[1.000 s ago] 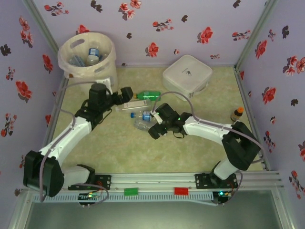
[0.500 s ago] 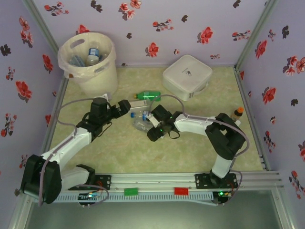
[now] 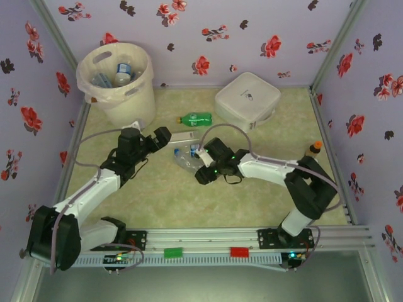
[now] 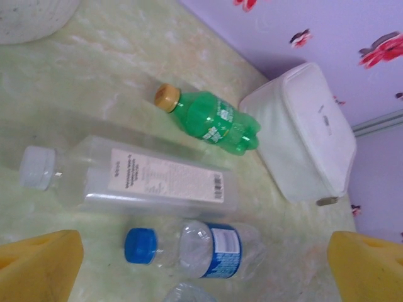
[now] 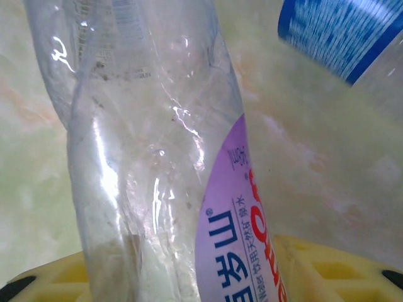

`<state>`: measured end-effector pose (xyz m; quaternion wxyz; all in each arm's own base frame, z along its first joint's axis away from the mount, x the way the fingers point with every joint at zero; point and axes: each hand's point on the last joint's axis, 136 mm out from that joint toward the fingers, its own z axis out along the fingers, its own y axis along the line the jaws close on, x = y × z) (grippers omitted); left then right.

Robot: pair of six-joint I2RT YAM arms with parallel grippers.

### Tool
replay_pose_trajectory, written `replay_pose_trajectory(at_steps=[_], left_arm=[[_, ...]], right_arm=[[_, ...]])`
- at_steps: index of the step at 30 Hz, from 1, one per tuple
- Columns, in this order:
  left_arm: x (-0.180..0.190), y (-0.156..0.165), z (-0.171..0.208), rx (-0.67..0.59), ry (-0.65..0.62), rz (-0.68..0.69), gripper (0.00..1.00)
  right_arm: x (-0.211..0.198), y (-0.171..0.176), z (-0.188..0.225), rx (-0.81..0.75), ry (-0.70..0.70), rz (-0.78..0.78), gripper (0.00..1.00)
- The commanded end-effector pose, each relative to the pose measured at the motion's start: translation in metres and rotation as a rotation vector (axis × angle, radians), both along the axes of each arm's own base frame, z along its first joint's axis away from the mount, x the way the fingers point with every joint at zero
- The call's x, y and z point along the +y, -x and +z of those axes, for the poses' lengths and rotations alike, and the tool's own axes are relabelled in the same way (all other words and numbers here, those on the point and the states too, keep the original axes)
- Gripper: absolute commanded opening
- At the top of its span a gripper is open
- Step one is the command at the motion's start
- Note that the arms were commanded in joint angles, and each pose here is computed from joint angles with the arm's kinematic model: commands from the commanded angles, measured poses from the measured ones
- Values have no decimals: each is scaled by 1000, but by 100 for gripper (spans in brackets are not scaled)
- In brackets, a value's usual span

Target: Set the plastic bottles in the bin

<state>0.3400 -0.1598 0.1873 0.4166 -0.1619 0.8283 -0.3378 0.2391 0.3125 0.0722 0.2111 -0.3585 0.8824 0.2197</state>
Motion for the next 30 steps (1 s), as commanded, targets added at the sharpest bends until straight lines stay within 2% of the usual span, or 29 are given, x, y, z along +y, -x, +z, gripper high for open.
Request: replay_pose_trajectory(at_steps=[1, 6, 14, 21, 30], left_arm=[[-9, -2, 32, -83, 79, -24, 100], [-29, -1, 50, -117, 107, -83, 100], [-67, -2, 60, -131, 129, -163, 100], [-109, 1, 60, -139, 151, -248, 100], [-147, -4, 45, -120, 224, -304, 97]], right_arm=[[3, -8, 31, -53, -105, -36, 38], [-8, -21, 60, -118, -212, -130, 37], [-24, -38, 88, -193, -310, -255, 37], [-27, -41, 109, -228, -371, -276, 36], [-14, -44, 132, -234, -427, -224, 36]])
